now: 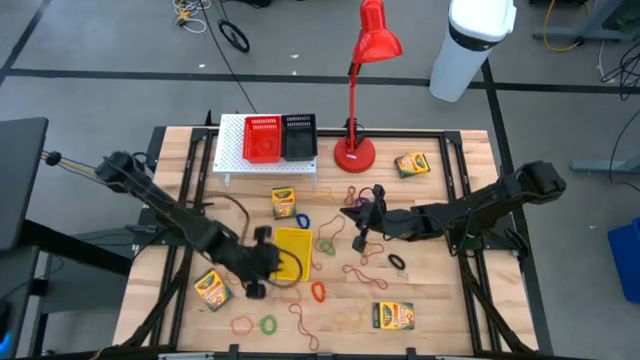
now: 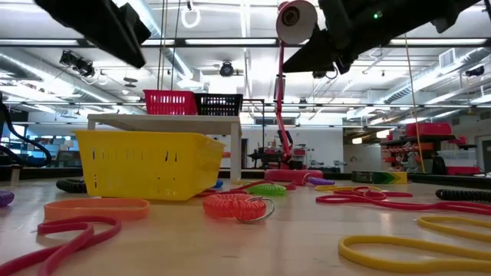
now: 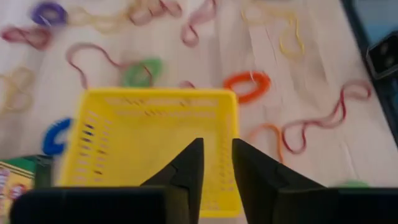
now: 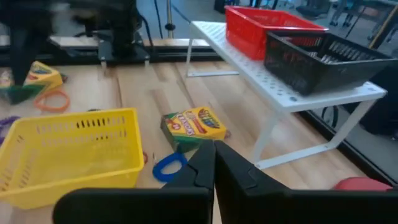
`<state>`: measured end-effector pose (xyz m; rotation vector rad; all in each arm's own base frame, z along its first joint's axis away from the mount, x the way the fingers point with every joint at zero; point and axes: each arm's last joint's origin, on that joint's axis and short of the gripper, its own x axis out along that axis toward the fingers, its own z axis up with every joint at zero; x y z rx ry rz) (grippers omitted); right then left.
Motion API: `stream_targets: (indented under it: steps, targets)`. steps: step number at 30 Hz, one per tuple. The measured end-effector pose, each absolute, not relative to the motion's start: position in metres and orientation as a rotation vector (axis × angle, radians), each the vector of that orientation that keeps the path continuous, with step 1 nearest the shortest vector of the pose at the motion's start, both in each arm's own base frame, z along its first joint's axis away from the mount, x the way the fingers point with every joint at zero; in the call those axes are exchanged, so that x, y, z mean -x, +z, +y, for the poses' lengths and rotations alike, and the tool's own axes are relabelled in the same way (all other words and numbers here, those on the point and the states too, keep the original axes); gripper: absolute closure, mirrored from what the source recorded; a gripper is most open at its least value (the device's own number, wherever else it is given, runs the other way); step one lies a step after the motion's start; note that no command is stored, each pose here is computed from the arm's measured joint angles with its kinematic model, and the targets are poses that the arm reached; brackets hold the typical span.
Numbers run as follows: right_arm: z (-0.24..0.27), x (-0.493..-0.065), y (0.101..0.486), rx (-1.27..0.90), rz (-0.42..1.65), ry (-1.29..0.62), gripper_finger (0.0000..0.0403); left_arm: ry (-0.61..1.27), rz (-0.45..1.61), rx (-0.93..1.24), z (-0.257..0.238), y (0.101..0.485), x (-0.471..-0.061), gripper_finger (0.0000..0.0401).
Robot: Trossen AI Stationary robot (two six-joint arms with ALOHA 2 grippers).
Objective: Pick & Place Office Desk Supplies
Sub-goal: Put the yellow bin on the shelf
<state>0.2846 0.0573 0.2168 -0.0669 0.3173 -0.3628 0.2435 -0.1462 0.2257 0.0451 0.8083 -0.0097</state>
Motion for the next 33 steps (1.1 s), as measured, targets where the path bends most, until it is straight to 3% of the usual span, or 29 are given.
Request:
stream_targets:
  steps: [6, 11, 20, 26, 33]
  targets:
    - [0.058, -0.285, 0.213, 0.064, 0.340, -0.355, 0.0384, 0.002, 0.932, -0.118, -0.180, 0.220, -0.269, 0.0279]
    - [0.058, -0.285, 0.212, 0.067, 0.348, -0.350, 0.0395, 0.017, 0.978, -0.156, -0.196, 0.217, -0.289, 0.0249]
    - [0.057, -0.285, 0.211, 0.072, 0.359, -0.350, 0.0384, 0.055, 1.121, -0.190, -0.198, 0.188, -0.317, 0.0189]
    - [0.058, -0.284, 0.211, 0.073, 0.361, -0.349, 0.0390, 0.123, 1.169, -0.208, -0.185, 0.182, -0.322, 0.0198]
    - [0.058, -0.285, 0.211, 0.073, 0.360, -0.349, 0.0394, 0.087, 1.202, -0.206, -0.186, 0.182, -0.320, 0.0257]
